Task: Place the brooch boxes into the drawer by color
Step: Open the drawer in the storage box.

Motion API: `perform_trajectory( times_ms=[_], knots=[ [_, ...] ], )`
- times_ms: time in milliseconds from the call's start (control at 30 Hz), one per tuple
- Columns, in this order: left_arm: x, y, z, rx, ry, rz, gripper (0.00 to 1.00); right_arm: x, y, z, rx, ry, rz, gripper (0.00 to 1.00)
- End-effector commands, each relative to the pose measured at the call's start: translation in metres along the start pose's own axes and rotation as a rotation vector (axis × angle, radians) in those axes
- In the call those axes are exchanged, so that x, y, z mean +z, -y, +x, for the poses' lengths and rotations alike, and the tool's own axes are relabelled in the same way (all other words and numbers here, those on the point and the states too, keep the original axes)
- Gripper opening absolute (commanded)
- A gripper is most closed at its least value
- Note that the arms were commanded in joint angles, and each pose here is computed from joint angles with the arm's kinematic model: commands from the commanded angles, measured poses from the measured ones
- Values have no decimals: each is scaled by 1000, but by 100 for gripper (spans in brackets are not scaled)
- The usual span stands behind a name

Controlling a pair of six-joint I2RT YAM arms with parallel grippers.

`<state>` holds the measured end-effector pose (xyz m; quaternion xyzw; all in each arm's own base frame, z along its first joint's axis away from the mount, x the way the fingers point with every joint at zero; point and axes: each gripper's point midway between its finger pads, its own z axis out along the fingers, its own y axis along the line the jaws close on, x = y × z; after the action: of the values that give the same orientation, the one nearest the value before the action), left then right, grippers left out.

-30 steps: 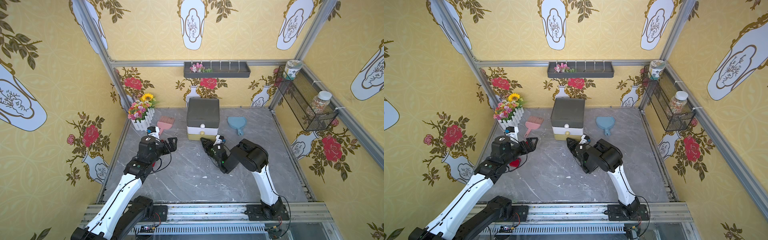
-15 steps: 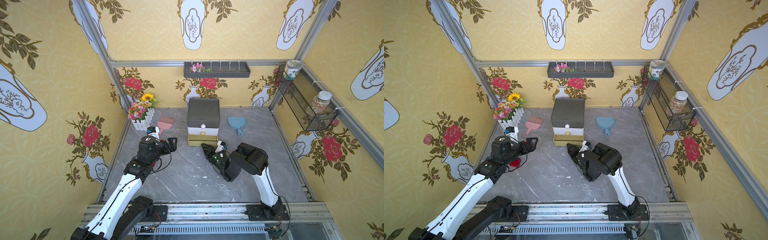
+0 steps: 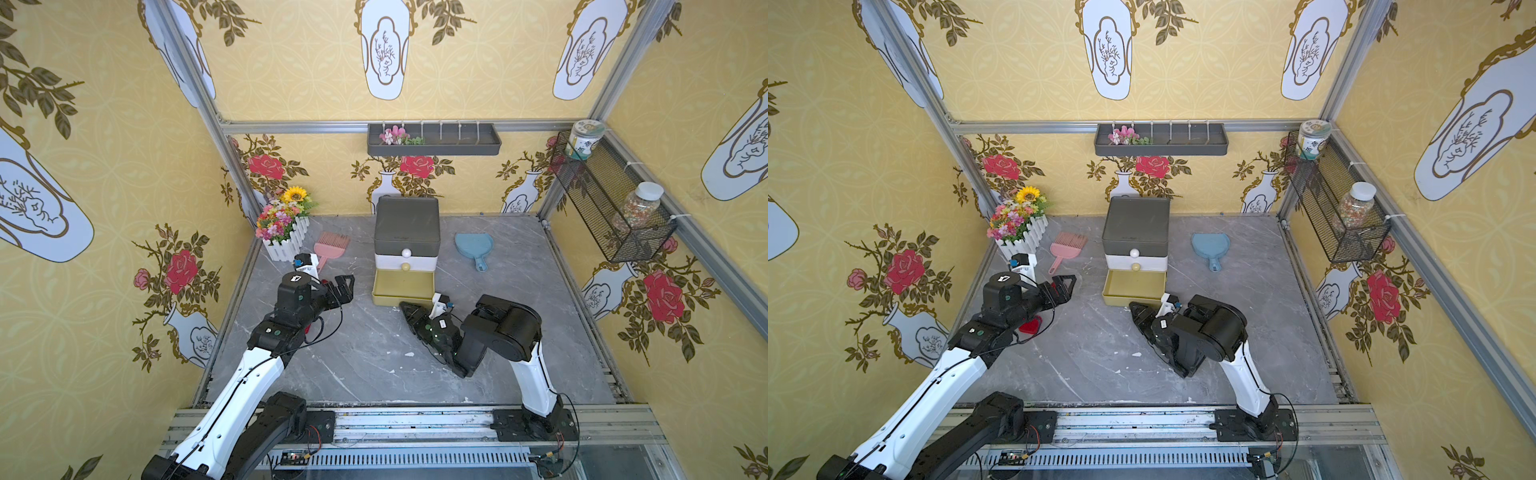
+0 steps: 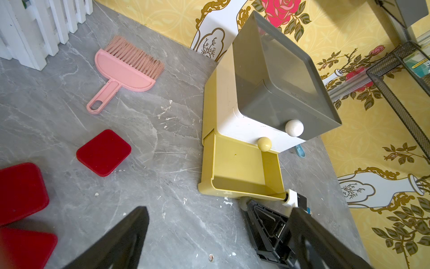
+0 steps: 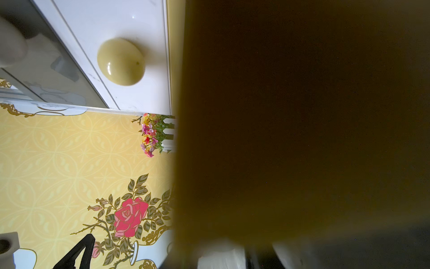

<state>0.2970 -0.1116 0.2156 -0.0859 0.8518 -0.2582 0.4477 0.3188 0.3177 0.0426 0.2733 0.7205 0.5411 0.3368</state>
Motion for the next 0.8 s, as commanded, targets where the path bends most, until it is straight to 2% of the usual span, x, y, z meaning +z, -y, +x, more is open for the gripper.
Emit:
perform_trajectory(
  times_ms=[0, 567, 667, 767],
  knots=[
    [1, -1, 2, 3, -3, -2, 100, -2, 10, 5, -3, -2, 34, 35],
    [1, -3, 3, 1, -4, -8, 100, -14, 15, 10, -12, -16, 53, 39],
    [1, -4, 3, 0, -5, -13, 100, -13, 14, 11, -11, -19, 50, 41],
    [1, -8, 3, -2, 0, -37, 100, -14, 14, 11, -10, -16, 50, 49]
  ],
)
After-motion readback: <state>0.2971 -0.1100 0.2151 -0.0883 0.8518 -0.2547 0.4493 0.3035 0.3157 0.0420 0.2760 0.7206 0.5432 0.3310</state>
